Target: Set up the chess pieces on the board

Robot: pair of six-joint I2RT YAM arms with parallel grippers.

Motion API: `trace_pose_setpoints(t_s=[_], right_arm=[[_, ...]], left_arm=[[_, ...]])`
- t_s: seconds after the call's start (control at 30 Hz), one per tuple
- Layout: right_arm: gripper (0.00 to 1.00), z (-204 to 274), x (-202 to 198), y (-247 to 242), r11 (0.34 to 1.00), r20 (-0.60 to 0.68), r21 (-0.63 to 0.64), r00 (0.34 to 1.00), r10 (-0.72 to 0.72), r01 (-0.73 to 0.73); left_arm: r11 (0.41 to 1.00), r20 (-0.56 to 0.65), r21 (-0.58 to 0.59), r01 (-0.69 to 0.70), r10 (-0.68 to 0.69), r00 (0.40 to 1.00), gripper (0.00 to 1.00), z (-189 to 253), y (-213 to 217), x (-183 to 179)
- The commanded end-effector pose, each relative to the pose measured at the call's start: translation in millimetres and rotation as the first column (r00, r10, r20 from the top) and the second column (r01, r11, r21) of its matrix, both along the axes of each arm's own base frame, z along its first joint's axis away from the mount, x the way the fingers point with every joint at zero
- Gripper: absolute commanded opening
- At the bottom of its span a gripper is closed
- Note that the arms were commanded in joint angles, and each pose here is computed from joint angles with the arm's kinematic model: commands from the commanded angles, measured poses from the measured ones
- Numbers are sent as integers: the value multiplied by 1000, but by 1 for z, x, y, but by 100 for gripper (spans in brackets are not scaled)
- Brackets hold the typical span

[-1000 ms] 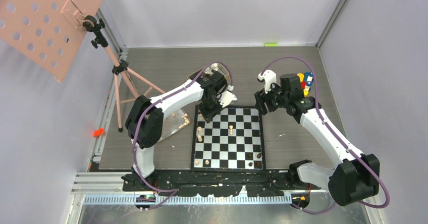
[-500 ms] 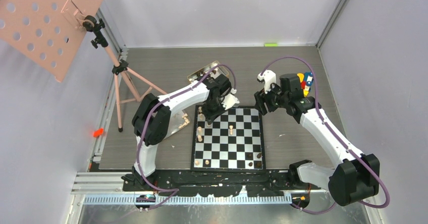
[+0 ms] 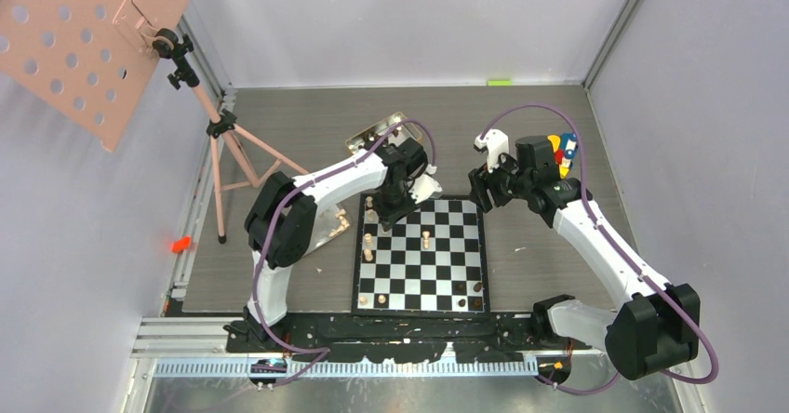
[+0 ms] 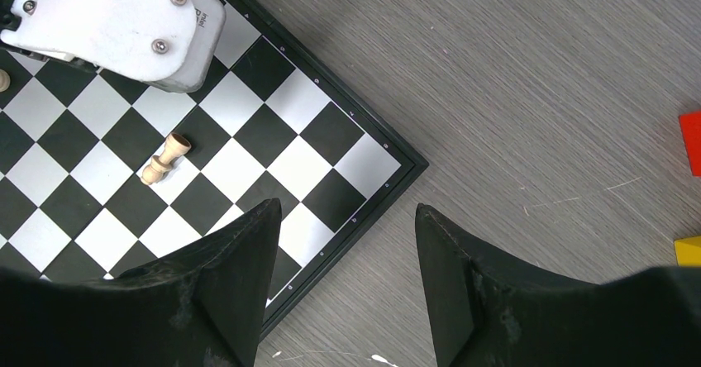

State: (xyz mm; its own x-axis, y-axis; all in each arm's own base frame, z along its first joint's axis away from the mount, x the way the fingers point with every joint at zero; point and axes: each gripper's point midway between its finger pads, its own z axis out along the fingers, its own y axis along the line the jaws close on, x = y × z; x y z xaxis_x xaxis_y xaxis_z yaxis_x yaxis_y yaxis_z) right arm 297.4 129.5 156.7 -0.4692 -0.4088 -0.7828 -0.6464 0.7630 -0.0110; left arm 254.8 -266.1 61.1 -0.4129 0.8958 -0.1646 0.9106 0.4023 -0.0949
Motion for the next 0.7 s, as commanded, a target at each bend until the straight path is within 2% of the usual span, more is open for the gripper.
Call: trace_pose_setpoints(t_s=[0.0,0.17,0.4,0.53,0.67], right_arm=[[67,14,5,3,1000,42,24,999,6,-7],[67,12,6,3,1000,34,25,999,8,-9],[67,11,6,3,1000,32,22,999,9,-9],[67,10,6,2,1000,29,20,1000,6,-7],[67,10,6,2,1000,29,20,1000,5,-6]], left_arm=[[1000,35,-23,-10,11,999,26,11,-6,5],[998,84,-67,-8,13,996,38,33,-5,5],[993,201,-118,-19,42,979,43,65,15,10],[985,236,-149,-84,118,964,45,79,40,22],[966,225,-153,-209,240,944,45,78,77,35]])
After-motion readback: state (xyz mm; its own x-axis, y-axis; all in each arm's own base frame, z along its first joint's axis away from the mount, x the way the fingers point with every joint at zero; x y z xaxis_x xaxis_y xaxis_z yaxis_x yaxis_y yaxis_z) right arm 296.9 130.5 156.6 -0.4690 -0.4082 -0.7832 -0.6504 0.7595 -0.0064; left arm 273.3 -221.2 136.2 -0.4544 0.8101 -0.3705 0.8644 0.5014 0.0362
